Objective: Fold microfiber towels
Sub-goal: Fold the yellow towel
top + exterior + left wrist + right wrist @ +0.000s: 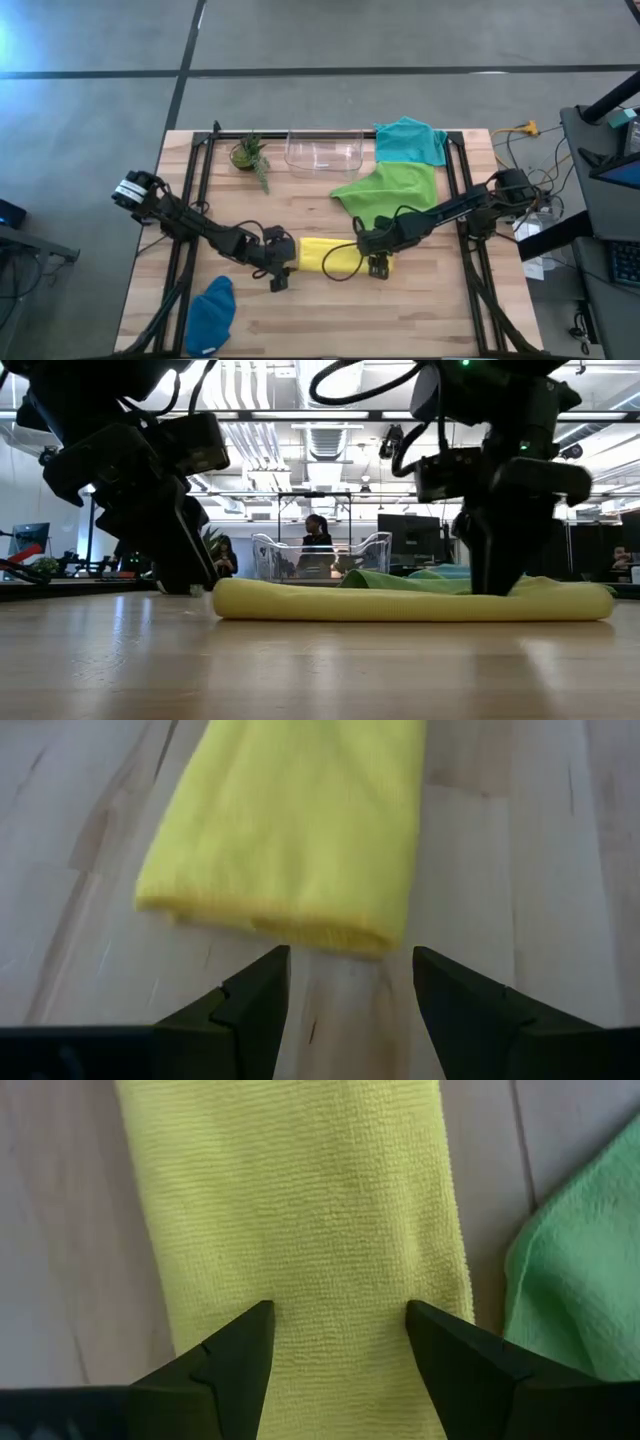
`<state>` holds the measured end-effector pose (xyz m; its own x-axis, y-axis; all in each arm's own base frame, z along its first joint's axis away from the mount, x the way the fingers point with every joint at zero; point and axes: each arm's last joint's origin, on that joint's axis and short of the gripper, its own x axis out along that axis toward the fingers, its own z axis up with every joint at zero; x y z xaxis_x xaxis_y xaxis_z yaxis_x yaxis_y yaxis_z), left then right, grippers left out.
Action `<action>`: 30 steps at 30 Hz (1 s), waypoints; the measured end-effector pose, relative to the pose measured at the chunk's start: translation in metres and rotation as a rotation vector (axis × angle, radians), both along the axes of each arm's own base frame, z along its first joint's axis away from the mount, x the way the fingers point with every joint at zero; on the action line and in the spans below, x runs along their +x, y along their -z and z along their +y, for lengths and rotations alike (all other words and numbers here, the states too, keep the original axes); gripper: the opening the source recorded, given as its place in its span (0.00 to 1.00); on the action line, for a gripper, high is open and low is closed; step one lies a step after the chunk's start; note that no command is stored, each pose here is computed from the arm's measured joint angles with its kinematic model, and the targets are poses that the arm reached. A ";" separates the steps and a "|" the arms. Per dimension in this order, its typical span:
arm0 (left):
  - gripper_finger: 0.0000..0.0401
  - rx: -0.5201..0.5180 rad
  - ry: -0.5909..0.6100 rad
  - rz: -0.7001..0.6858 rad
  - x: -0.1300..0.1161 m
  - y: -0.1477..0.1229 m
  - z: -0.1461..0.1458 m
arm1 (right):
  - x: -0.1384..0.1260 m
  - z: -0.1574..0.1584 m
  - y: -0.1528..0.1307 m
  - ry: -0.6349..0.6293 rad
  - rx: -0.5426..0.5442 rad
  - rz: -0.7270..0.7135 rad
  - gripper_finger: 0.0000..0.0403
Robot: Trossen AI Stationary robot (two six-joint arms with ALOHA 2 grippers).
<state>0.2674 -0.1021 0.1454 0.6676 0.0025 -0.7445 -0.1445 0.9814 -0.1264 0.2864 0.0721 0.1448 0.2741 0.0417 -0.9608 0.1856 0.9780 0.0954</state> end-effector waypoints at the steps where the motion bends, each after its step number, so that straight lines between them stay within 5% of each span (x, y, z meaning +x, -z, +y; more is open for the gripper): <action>1: 0.49 0.001 0.000 0.004 0.000 0.001 0.000 | -0.001 0.000 -0.002 -0.002 0.001 -0.003 0.56; 10: 0.49 -0.035 -0.008 0.002 0.000 -0.001 0.000 | -0.011 -0.002 -0.039 0.080 0.061 -0.118 0.56; 17: 0.49 -0.139 -0.079 -0.082 -0.003 -0.027 0.001 | -0.038 0.016 -0.073 0.170 0.148 -0.241 0.56; 22: 0.49 -0.351 -0.190 -0.151 0.002 -0.044 0.001 | -0.059 0.019 -0.067 0.381 -0.035 -0.367 0.56; 26: 0.46 -0.551 -0.108 -0.197 0.015 -0.045 -0.002 | -0.051 0.003 -0.056 0.493 -0.054 -0.389 0.55; 30: 0.31 -0.522 -0.072 -0.187 0.024 -0.036 -0.002 | -0.033 -0.016 -0.038 0.462 -0.014 -0.289 0.51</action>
